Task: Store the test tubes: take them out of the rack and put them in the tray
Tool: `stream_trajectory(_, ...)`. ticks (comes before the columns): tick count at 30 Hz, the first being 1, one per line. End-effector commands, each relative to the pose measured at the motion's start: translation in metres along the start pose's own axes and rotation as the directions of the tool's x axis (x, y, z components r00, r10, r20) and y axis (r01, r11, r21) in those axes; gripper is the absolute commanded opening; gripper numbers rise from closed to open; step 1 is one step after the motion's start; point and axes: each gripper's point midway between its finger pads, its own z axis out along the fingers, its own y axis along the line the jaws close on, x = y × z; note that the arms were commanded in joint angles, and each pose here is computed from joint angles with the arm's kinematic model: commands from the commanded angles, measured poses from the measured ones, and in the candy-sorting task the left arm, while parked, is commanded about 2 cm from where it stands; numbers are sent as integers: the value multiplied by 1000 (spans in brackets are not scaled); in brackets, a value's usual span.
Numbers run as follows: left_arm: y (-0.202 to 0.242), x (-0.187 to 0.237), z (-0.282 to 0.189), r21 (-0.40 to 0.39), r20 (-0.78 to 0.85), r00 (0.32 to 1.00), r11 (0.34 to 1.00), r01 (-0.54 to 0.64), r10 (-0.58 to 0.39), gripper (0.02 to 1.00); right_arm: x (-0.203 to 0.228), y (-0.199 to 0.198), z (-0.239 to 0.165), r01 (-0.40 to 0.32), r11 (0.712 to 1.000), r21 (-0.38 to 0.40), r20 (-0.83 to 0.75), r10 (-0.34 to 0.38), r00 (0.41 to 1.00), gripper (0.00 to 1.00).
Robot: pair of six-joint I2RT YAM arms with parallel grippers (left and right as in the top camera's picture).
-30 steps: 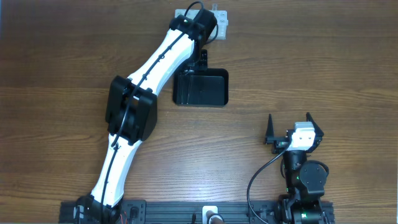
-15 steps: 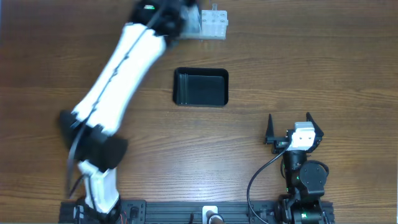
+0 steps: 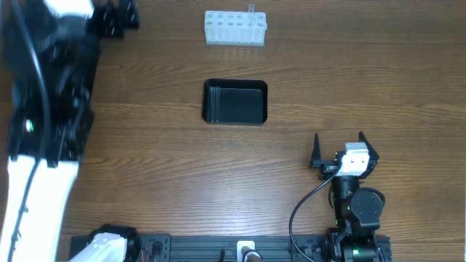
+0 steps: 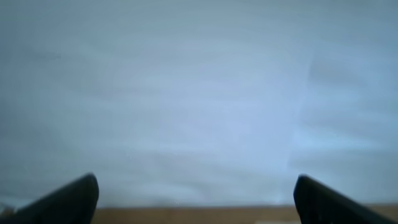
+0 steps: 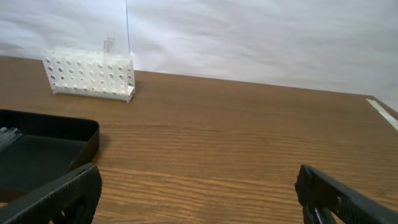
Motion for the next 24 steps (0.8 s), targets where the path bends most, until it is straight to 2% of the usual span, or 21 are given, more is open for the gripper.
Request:
stream_trajectory(1, -7, 63, -40, 125, 51, 996, 989, -73, 67, 1000, 2, -3, 0, -10, 1000, 15, -4, 10, 1000, 993)
stream_trajectory(9, 2, 151, -111, 111, 120, 991, 991, -80, 66, 1000, 2, -3, 0, -10, 1000, 16, -4, 10, 1000, 993)
stream_trajectory(15, 5, 194, -137, 104, 135, 988, 991, -82, 68, 1000, 2, -3, 0, -10, 1000, 15, -4, 10, 1000, 993)
stream_trajectory(20, 7, 219, -146, 101, 135, 988, 991, -83, 69, 1000, 2, -3, 0, -10, 1000, 15, -4, 10, 1000, 991)
stream_trajectory(24, 7, 219, -146, 101, 135, 988, 991, -83, 69, 1000, 2, -3, 0, -10, 1000, 15, -4, 10, 1000, 991)
